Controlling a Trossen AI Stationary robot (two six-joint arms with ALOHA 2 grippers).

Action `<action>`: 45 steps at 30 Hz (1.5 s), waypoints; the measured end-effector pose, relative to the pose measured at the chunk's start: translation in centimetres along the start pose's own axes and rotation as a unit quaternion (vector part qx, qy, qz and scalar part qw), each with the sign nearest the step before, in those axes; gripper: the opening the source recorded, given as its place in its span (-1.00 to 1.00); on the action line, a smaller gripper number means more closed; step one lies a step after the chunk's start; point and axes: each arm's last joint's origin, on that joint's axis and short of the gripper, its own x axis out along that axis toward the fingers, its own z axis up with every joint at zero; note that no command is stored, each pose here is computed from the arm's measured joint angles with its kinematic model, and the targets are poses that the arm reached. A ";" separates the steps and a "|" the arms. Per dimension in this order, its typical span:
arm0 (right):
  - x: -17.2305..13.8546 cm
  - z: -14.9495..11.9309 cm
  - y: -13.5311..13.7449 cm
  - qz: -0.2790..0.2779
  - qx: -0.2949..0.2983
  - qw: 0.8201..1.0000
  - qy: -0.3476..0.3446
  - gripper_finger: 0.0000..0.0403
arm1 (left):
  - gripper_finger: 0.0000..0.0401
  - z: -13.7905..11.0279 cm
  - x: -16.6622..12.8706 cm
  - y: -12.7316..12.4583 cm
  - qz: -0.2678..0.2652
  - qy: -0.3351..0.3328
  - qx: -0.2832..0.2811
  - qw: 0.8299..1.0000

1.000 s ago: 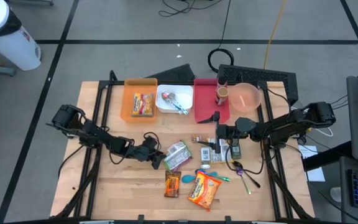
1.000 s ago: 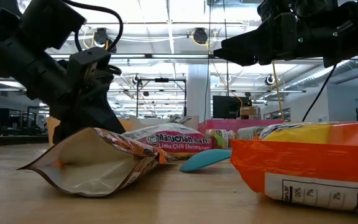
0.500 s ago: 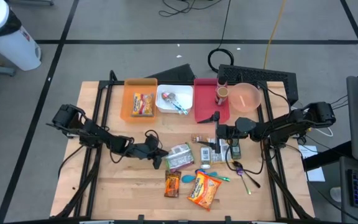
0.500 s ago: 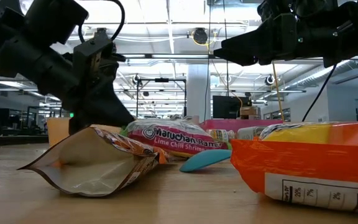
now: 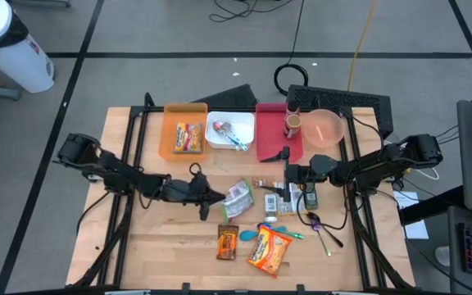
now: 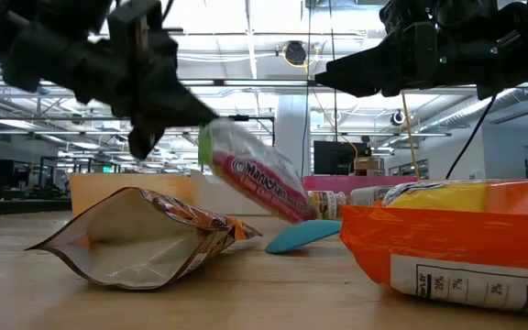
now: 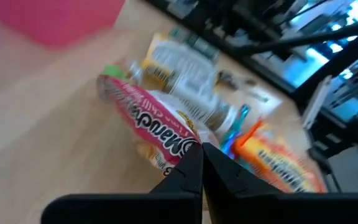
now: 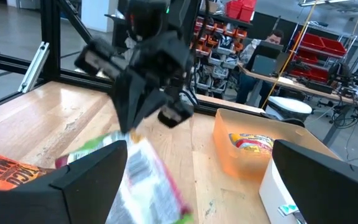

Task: Pick & Place Food Item
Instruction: Put the green noodle pack into the orange bin

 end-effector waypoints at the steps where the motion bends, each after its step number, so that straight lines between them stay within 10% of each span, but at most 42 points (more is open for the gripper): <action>1: 0.0 0.0 0.0 0.000 0.000 1.000 0.000 0.96 | -0.99 0.4 -0.2 -0.2 -0.006 -0.007 0.006 1.000; 13: 0.0 -0.3 0.1 0.005 0.035 0.999 0.016 0.96 | -0.99 3.5 -2.5 -1.8 -0.048 -0.077 0.074 0.993; 29: -0.1 -1.2 -1.9 0.042 0.249 0.967 0.038 0.96 | -1.00 4.0 -3.1 -2.7 -0.068 -0.116 0.217 0.967; 45: 0.1 -0.6 -1.5 0.087 0.294 0.952 0.009 0.96 | -1.00 6.3 -3.2 -3.9 -0.010 -0.197 0.295 0.935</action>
